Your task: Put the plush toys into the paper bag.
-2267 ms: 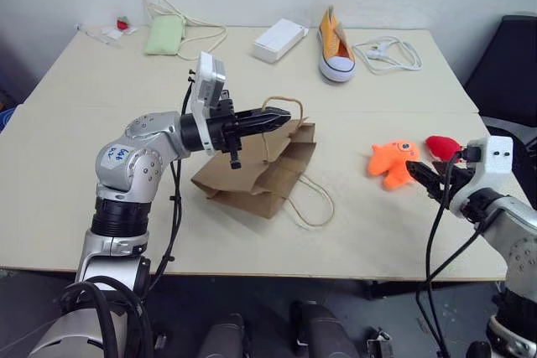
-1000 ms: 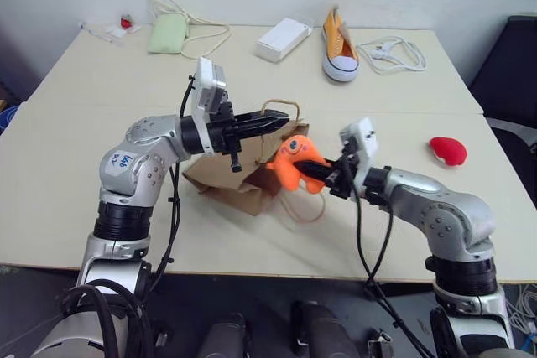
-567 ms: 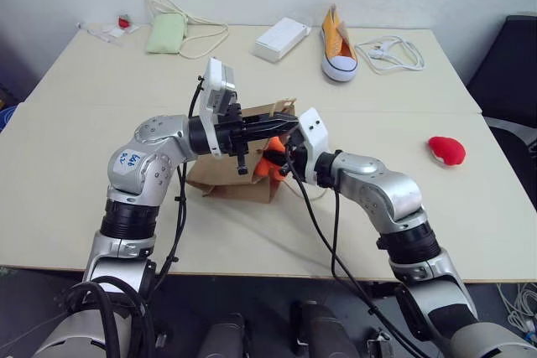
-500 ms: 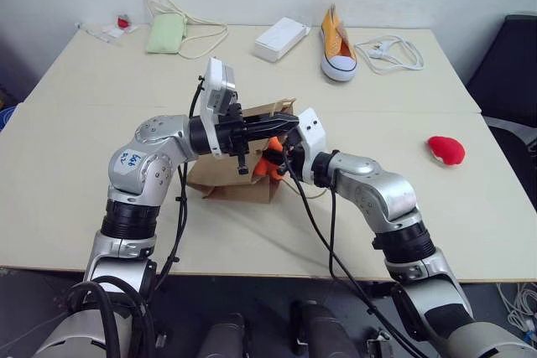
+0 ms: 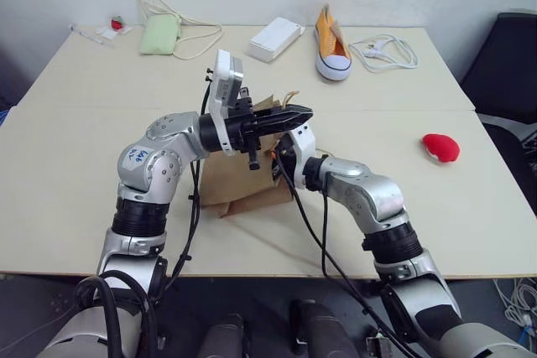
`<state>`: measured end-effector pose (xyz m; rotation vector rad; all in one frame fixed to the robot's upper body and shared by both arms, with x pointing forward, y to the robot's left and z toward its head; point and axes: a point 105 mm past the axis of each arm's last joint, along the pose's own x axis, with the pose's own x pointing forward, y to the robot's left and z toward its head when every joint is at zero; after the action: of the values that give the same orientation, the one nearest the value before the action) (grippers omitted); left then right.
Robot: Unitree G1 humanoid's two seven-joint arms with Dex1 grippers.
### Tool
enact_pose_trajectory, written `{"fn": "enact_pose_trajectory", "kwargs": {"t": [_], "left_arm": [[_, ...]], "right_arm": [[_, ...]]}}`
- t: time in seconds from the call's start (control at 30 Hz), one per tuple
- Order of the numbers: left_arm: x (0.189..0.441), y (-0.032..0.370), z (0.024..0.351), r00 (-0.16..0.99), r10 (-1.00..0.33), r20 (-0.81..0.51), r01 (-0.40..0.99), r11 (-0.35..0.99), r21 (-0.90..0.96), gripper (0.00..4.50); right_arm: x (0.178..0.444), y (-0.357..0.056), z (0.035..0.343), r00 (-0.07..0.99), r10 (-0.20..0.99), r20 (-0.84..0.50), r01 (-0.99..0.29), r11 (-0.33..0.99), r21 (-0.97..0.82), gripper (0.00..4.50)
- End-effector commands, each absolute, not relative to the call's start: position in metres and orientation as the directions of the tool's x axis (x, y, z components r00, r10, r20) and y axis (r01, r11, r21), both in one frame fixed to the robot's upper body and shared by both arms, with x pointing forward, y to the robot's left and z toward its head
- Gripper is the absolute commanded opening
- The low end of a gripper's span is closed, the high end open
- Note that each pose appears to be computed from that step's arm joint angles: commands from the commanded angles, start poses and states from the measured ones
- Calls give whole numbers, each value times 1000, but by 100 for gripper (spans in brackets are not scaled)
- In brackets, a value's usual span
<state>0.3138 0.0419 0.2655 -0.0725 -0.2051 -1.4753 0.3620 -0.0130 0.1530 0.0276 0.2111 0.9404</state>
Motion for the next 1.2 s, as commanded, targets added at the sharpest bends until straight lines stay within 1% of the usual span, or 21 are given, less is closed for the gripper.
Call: {"fn": "enact_pose_trajectory", "kwargs": {"t": [0.03,0.17,0.2,0.23,0.27,0.4,0.43,0.5,0.57,0.63,0.67,0.7,0.73,0.77,0.8,0.87,0.97,1.03,1.07,1.13,1.2], "left_arm": [[309,46,271,78,-983,166,983,103,149,0],[315,58,265,126,-980,155,982,145,122,0],[316,61,264,138,-978,156,981,157,113,0],[316,64,264,147,-977,156,981,165,107,0],[316,68,264,158,-975,157,980,175,98,0],[317,83,265,201,-965,169,975,213,56,0],[317,86,266,207,-963,172,975,218,48,0],[316,90,267,209,-962,173,975,220,42,0],[314,92,269,209,-963,172,975,219,42,0],[312,93,272,209,-963,173,975,219,43,0],[311,93,273,210,-961,177,974,221,42,0],[311,93,274,212,-960,182,974,223,40,0],[310,92,274,213,-959,186,974,224,39,0],[310,92,274,214,-959,188,974,225,38,0],[309,91,274,215,-958,189,973,226,38,0],[309,89,273,218,-956,196,973,230,38,0],[308,88,273,222,-953,205,972,234,38,0],[307,88,273,229,-950,211,969,244,45,0],[306,89,273,233,-949,213,967,248,49,0],[306,89,273,237,-947,215,966,254,52,0],[305,90,274,246,-944,221,963,264,55,0]], "right_arm": [[357,-23,164,590,800,-107,-788,600,139,186],[341,-46,169,607,790,-89,-778,613,135,328],[335,-53,172,612,786,-87,-775,618,130,372],[330,-58,174,617,782,-86,-772,623,127,399],[324,-65,177,623,777,-84,-768,629,123,438],[296,-109,192,686,722,-85,-715,691,106,445],[292,-123,193,716,691,-98,-685,723,92,445],[291,-157,197,803,583,-125,-583,812,37,445],[298,-192,203,889,441,-124,-444,896,-2,445],[309,-230,208,960,258,-109,-264,963,-45,445],[317,-254,208,985,133,-107,-142,987,-81,445],[326,-279,207,995,-6,-103,-7,993,-121,445],[332,-295,206,991,-92,-99,77,986,-149,445],[338,-309,202,982,-160,-99,142,976,-166,445],[343,-317,198,976,-194,-101,174,968,-180,445],[360,-328,190,965,-240,-105,207,945,-253,445],[380,-327,181,968,-219,-124,178,944,-279,445],[398,-326,178,968,-206,-146,148,931,-335,445],[403,-327,178,964,-210,-162,137,917,-375,445],[406,-328,173,954,-215,-209,122,916,-382,445],[407,-331,164,931,-223,-289,94,912,-400,445]]}}
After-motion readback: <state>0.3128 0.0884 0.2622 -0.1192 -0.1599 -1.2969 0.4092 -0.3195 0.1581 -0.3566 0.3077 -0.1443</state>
